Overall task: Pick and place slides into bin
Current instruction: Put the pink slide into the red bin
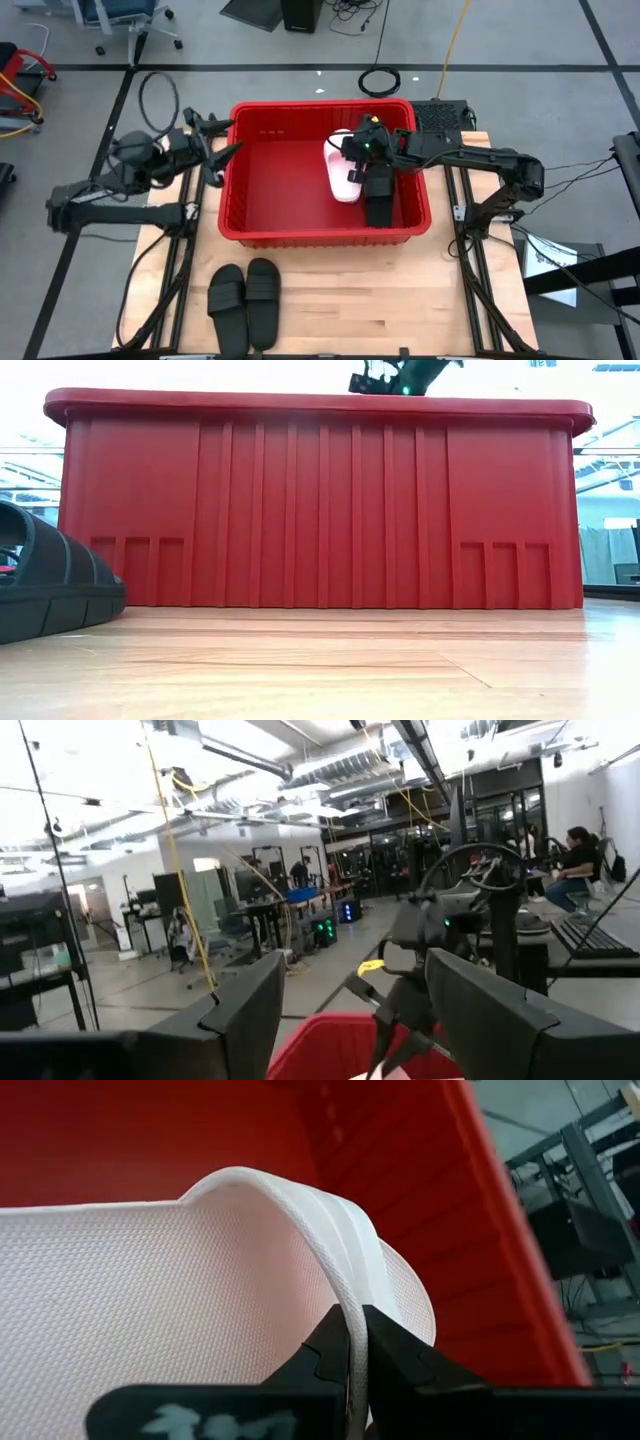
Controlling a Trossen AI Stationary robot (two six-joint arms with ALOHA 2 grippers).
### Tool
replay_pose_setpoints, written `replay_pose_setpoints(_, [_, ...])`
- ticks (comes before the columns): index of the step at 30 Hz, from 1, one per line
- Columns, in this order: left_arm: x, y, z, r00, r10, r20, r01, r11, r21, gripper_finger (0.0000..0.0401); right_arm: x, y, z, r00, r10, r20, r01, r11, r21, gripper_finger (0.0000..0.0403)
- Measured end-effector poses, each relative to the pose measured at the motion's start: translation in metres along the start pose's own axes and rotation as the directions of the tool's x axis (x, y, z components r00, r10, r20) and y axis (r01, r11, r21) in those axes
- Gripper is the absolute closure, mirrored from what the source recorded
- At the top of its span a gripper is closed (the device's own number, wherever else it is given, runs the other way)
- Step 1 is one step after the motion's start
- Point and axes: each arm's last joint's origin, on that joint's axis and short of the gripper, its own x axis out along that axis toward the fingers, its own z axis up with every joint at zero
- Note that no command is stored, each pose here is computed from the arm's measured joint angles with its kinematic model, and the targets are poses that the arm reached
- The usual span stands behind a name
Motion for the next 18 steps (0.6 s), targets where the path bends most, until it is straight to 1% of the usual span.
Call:
replay_pose_setpoints(3, [0.012,0.013,-0.011,0.999,-0.006,-0.04,0.005,1.0,-0.015,0.0151,0.007,0.006,-0.016,1.0,-0.003,-0.009,0.003,1.0,0.004,0.0395])
replay_pose_setpoints(6, [0.023,0.028,-0.025,0.996,-0.009,-0.094,0.005,0.999,-0.039,0.0151,0.009,0.012,-0.025,1.0,-0.015,0.027,0.014,0.999,0.031,0.0395])
replay_pose_setpoints(10, [0.034,0.044,-0.039,0.989,-0.065,-0.13,0.055,0.995,-0.08,0.0151,0.009,0.024,-0.039,0.999,-0.005,0.039,0.003,0.999,0.049,0.0395])
replay_pose_setpoints(13, [0.041,0.052,-0.047,0.984,-0.102,-0.145,0.087,0.991,-0.103,0.0151,0.013,0.035,-0.047,0.999,0.012,0.031,-0.014,0.998,0.059,0.0397])
replay_pose_setpoints(18, [0.043,0.057,-0.05,0.986,-0.082,-0.148,0.067,0.992,-0.109,0.0151,0.015,0.051,-0.055,0.999,0.037,0.029,-0.038,0.998,0.046,0.0397])
